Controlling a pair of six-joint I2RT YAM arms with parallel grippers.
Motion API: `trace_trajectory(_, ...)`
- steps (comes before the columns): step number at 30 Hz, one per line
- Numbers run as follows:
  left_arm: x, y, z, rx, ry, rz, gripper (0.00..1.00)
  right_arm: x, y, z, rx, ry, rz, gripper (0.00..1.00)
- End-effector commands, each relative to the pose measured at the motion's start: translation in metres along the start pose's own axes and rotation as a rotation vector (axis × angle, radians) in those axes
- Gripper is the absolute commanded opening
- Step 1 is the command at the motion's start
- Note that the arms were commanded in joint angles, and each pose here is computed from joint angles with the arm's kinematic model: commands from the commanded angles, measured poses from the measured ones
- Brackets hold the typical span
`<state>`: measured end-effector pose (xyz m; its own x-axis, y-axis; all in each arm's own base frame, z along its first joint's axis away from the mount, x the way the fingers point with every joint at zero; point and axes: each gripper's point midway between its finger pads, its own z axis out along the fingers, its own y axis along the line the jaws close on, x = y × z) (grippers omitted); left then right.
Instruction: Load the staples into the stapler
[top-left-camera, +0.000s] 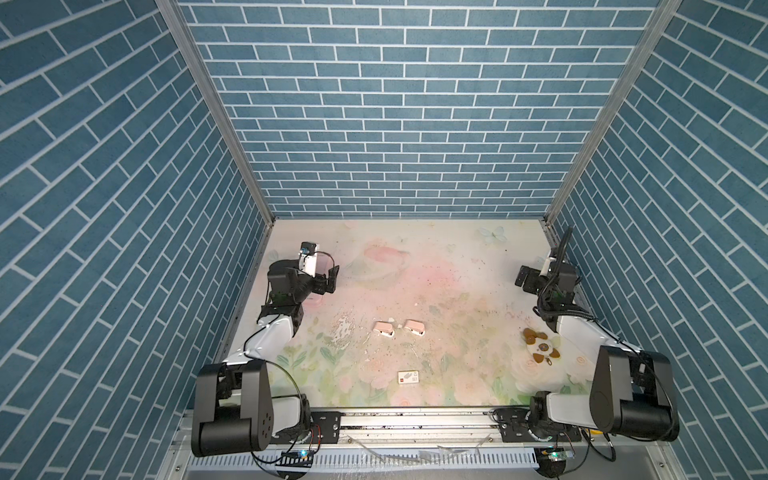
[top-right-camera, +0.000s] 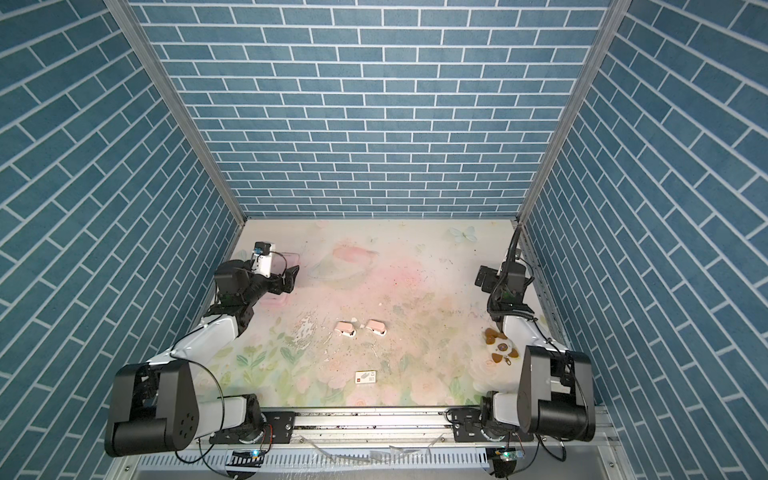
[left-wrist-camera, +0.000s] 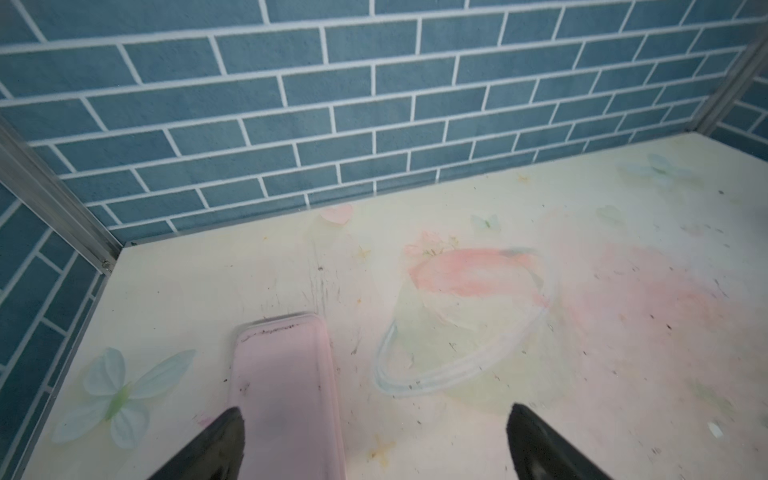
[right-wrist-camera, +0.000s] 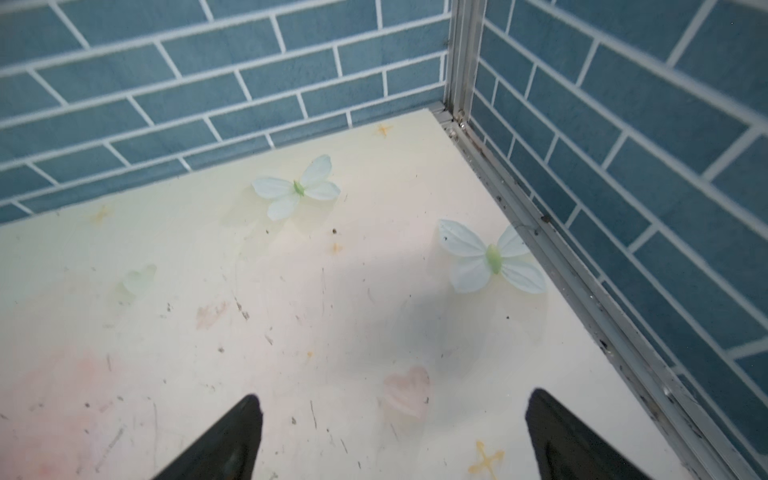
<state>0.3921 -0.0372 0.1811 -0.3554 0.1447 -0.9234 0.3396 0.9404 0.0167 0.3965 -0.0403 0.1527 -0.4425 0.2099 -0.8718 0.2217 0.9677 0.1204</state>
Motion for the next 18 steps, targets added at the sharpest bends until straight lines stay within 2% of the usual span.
trace_trajectory(1,0.026,-0.037,-0.027,0.184,0.228,0.042,1.0,0.016,0.003,-0.024,0.002,0.134,0.107,0.99)
trace_trajectory(4,0.027,-0.072,-0.058,0.372,0.295,0.157,1.0,0.014,0.018,-0.046,-0.065,0.207,0.169,0.99)
trace_trajectory(6,0.031,-0.098,-0.085,0.498,0.337,0.254,1.0,0.022,0.036,-0.064,-0.161,0.279,0.205,0.96)
trace_trajectory(9,0.044,-0.129,-0.116,0.606,0.402,0.409,1.0,0.038,0.054,-0.088,-0.243,0.364,0.224,0.93)
trace_trajectory(13,0.071,-0.172,-0.139,0.717,0.47,0.587,0.99,0.067,0.077,-0.111,-0.368,0.519,0.288,0.9)
trace_trajectory(15,0.08,-0.191,-0.144,0.771,0.478,0.613,0.98,0.082,0.09,-0.118,-0.425,0.586,0.329,0.85)
trace_trajectory(18,0.084,-0.213,-0.146,0.859,0.496,0.574,0.96,0.099,0.109,-0.131,-0.501,0.665,0.32,0.83)
